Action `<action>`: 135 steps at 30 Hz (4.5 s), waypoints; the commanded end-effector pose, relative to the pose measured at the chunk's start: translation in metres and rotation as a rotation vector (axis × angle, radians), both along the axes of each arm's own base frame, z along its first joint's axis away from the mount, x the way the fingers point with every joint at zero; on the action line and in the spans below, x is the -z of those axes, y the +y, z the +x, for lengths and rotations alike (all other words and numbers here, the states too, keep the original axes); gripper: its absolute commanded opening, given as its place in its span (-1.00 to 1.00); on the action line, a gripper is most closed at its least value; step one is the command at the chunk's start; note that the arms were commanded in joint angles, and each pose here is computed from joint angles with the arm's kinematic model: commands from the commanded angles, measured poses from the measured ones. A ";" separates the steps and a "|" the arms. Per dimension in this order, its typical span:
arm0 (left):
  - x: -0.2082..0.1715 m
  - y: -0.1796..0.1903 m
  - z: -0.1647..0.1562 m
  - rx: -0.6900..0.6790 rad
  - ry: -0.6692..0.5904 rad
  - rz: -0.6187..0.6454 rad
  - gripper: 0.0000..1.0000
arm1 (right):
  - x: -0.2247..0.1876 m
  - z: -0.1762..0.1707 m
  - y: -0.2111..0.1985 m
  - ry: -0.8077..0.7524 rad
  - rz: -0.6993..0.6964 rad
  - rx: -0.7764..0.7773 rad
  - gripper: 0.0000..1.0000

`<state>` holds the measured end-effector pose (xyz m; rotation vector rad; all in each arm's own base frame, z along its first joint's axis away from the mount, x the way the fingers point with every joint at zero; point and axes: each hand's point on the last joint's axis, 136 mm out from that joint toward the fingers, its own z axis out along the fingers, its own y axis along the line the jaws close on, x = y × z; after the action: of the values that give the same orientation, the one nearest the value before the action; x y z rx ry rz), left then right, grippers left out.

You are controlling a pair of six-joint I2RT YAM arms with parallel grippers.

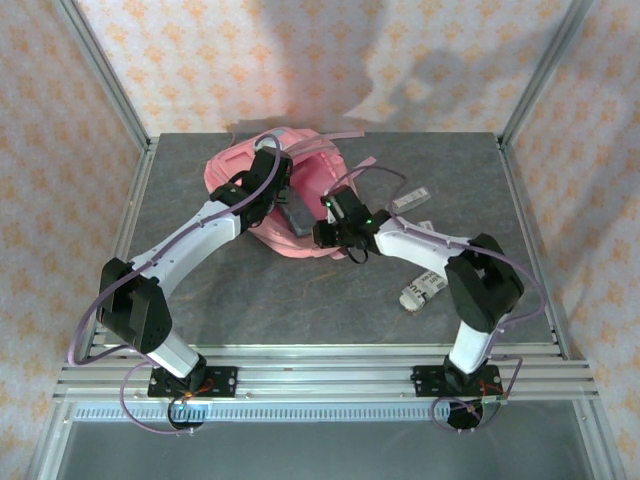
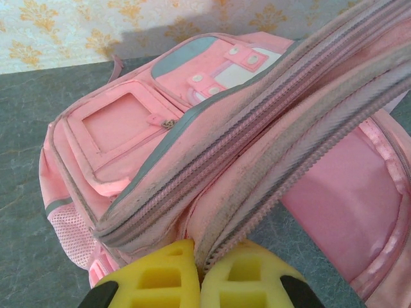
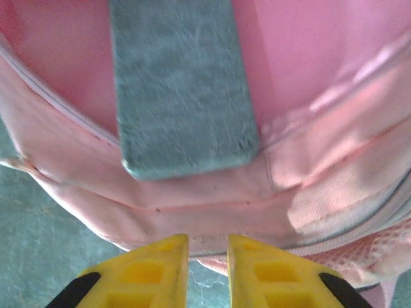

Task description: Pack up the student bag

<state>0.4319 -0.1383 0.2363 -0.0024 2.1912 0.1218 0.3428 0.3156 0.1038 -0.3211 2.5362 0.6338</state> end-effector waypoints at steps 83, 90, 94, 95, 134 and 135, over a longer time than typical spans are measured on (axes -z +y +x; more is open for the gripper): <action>-0.015 -0.021 -0.009 0.025 -0.082 -0.200 -1.00 | -0.011 -0.074 -0.256 0.161 -0.289 1.043 1.00; -0.015 -0.020 -0.012 0.024 -0.082 -0.194 -1.00 | 0.028 -0.106 -0.254 0.310 -0.280 1.067 0.93; -0.013 -0.019 -0.012 0.023 -0.078 -0.192 -1.00 | 0.048 -0.120 -0.254 0.355 -0.262 1.064 0.89; -0.013 -0.019 -0.012 0.023 -0.078 -0.192 -1.00 | 0.054 -0.124 -0.254 0.366 -0.260 1.065 0.87; -0.030 -0.009 -0.021 0.000 -0.111 -0.193 -1.00 | -0.056 -0.006 -0.061 -0.099 -0.055 0.167 -0.34; -0.033 -0.007 -0.022 -0.004 -0.117 -0.193 -1.00 | -0.052 -0.003 -0.052 -0.093 -0.060 0.127 -0.34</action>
<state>0.4146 -0.1462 0.2274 -0.0645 2.1890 -0.0147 0.3309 0.2324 0.1479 0.0568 2.5074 0.4330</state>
